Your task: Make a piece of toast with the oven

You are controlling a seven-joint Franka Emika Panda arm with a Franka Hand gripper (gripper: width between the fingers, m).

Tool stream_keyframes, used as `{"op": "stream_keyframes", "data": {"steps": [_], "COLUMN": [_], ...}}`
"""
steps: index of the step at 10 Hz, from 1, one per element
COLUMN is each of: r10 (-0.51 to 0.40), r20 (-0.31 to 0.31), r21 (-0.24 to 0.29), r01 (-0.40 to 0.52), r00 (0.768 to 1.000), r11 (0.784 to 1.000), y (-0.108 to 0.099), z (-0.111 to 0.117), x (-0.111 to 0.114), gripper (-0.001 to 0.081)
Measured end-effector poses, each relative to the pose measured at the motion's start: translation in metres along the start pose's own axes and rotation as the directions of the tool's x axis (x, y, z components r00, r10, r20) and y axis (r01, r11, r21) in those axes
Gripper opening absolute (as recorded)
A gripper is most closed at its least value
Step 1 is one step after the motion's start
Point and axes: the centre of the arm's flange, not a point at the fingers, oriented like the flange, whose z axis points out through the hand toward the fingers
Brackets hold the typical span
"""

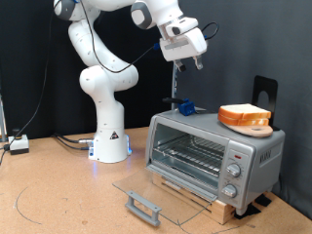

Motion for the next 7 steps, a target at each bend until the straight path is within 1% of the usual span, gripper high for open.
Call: {"op": "stream_keyframes", "data": {"steps": [1,2,3,4,5,6,7], "r10": [0.036,0.105,0.195,0.273,0.329,0.307,0.282], "r20": [-0.028,-0.049,-0.039,0.005,0.022,0.019,0.044], "r21": [-0.007,-0.01,-0.011,-0.016,-0.03,-0.028,0.011], "r01": [-0.036,-0.105,-0.195,-0.273,-0.329,-0.306,-0.283], "r00": [0.999,0.993,0.98,0.962,0.944,0.952,0.958], "r11": [0.999,0.994,0.981,0.962,0.944,0.951,0.959], "y": [0.001,-0.001,-0.004,-0.007,-0.01,-0.01,-0.011], "z": [0.0,0.0,0.001,0.003,0.0,0.0,0.003], "x": [0.002,0.003,0.0,-0.006,-0.013,-0.013,-0.016], "gripper": [0.0804,0.0804,0.0804,0.0804,0.0804,0.0804,0.0804]}}
